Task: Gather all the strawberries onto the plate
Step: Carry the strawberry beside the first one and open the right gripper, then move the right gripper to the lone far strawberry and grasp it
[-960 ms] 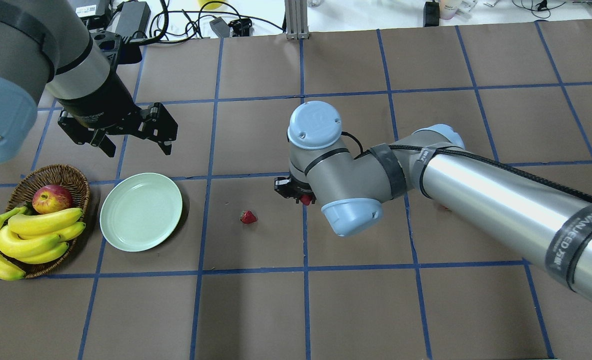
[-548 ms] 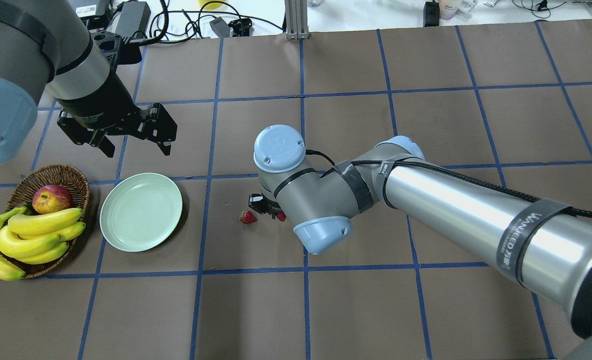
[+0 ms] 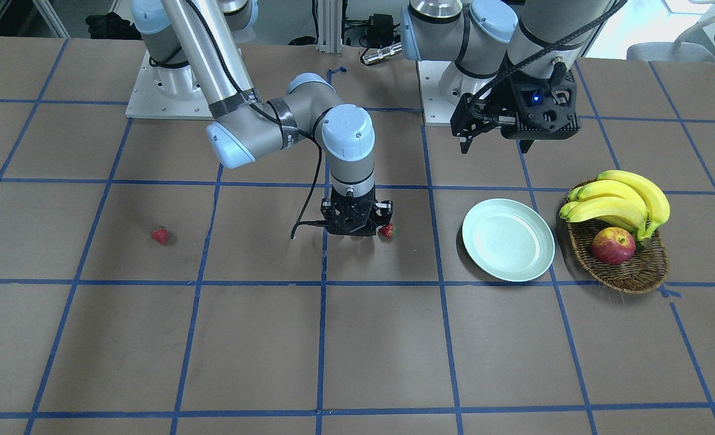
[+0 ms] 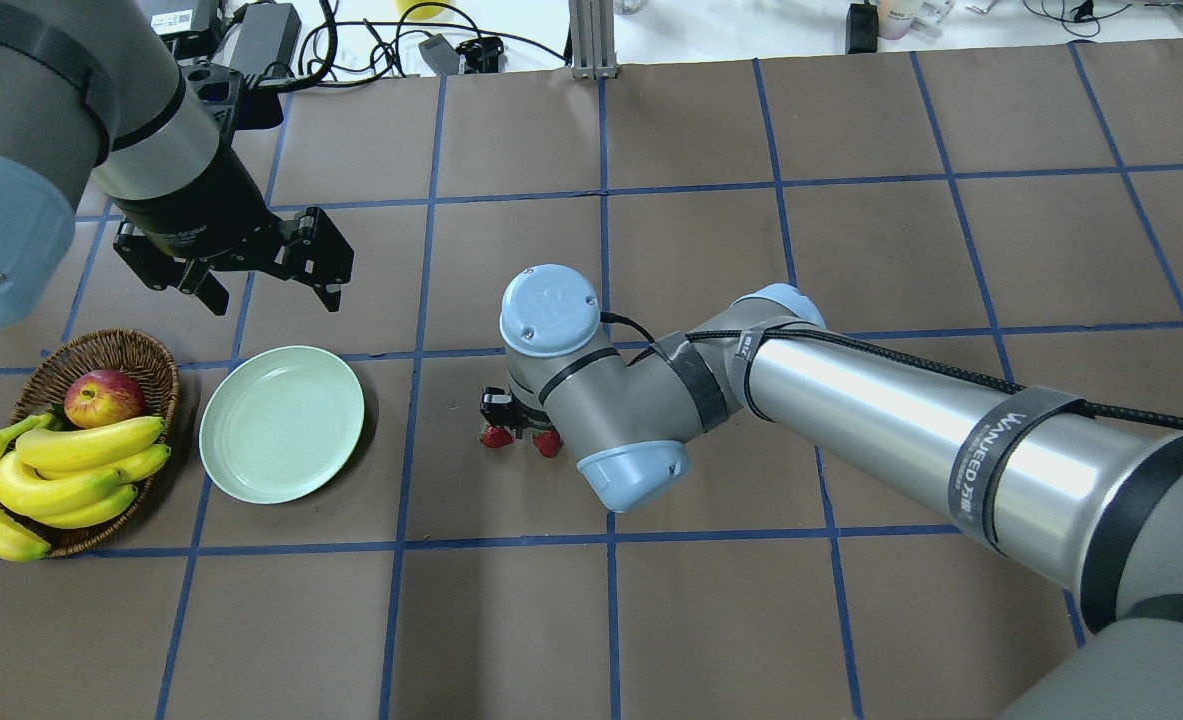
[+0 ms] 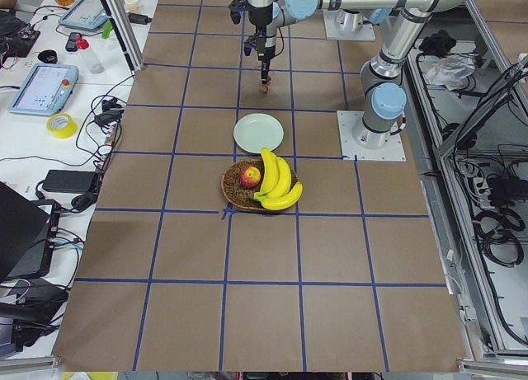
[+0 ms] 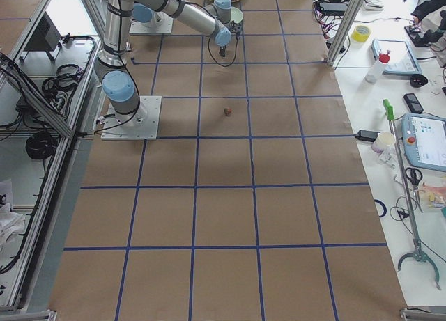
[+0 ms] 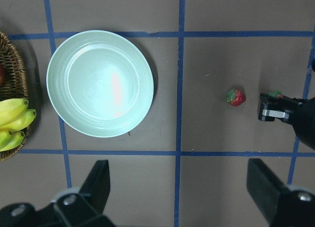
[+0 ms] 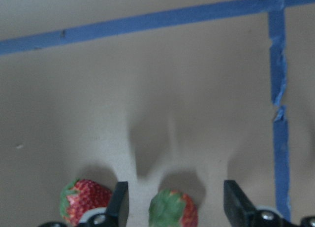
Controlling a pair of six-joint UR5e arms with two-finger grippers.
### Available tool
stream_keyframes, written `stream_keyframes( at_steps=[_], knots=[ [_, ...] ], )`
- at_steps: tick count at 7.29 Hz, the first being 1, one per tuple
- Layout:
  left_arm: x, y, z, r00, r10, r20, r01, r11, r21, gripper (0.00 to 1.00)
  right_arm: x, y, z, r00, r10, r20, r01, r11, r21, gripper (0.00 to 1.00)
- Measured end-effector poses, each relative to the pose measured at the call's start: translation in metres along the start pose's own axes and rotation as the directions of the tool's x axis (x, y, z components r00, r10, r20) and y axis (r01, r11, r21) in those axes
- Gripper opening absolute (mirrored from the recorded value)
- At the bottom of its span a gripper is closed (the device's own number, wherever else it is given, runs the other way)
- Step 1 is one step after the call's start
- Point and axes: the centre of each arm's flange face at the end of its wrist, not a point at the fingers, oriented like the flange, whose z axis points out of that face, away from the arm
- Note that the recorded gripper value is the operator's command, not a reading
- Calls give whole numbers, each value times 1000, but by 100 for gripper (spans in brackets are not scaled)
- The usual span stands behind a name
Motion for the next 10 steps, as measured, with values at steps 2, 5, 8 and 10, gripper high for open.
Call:
stream_keyframes(
  at_steps=[2, 5, 8, 10],
  knots=[
    [0, 1, 3, 1000, -1, -3, 1, 1000, -3, 100, 58, -50, -73, 996, 94, -1, -94, 995, 17, 100],
    [0, 1, 4, 1000, -2, -4, 1, 1000, -4, 100, 214, -103, -133, 970, 156, -185, -161, 987, -11, 100],
    [1, 2, 4, 1000, 0, -2, 0, 1000, -4, 100, 328, -91, -94, 959, 120, -258, -158, 978, -133, 98],
    [1, 2, 4, 1000, 0, -1, 0, 1000, -5, 100, 357, -79, -67, 982, -4, -187, -25, 988, -151, 97]
  ],
)
